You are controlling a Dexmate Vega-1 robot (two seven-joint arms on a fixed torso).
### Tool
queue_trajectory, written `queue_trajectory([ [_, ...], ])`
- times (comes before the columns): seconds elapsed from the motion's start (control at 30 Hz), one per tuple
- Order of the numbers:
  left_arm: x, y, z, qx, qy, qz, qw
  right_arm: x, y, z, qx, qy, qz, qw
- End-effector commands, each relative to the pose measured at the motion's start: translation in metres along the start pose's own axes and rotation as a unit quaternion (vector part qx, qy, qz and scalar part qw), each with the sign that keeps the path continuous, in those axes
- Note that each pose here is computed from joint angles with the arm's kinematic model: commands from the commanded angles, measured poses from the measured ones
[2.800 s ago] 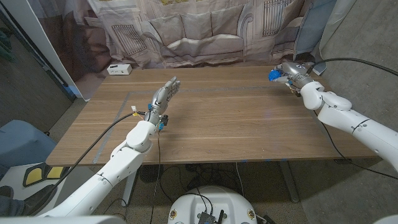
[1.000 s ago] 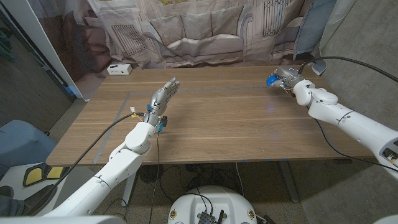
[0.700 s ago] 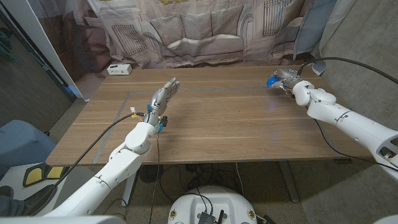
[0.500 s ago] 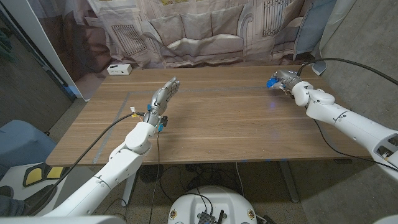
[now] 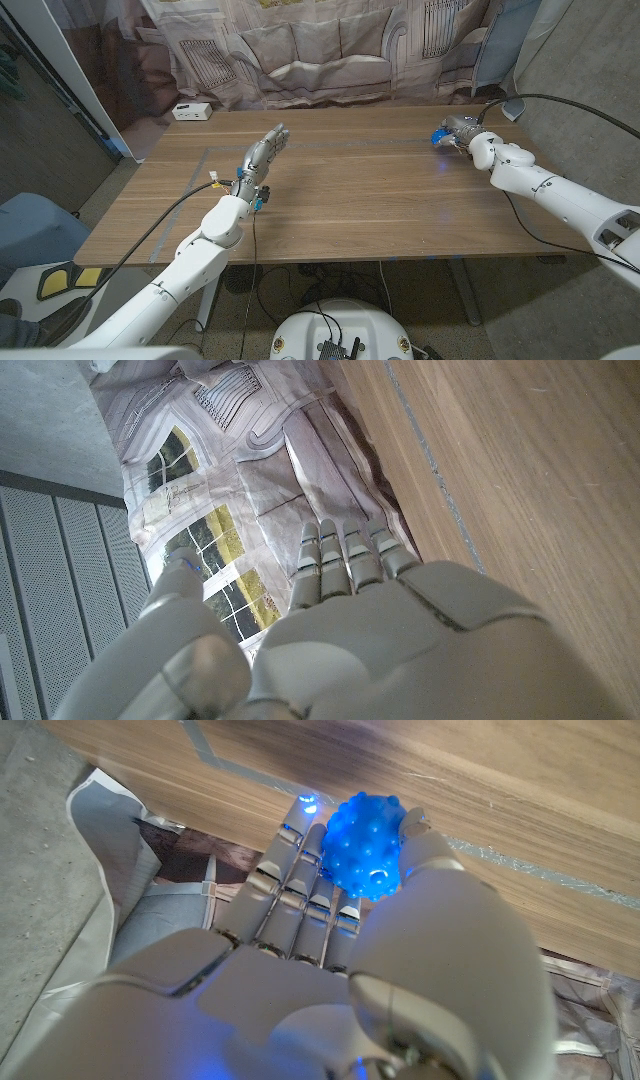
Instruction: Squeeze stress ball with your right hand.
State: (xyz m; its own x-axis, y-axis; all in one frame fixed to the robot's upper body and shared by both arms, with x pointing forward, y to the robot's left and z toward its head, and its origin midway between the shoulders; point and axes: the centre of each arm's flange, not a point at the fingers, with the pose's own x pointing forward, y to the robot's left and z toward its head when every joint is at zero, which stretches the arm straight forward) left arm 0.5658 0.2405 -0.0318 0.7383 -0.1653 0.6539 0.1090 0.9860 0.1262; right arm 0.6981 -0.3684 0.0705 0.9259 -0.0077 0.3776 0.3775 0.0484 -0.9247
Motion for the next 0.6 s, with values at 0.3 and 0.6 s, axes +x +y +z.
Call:
queue_trajectory([
  [0.3,0.002,0.002,-0.002,-0.001,0.005,0.000,1.000,0.008,0.013,-0.003,-0.017,0.017,0.021,0.9995],
  [0.6,0.002,0.000,0.001,0.005,0.006,-0.005,1.000,0.009,0.018,-0.008,-0.018,0.026,0.027,0.9991],
])
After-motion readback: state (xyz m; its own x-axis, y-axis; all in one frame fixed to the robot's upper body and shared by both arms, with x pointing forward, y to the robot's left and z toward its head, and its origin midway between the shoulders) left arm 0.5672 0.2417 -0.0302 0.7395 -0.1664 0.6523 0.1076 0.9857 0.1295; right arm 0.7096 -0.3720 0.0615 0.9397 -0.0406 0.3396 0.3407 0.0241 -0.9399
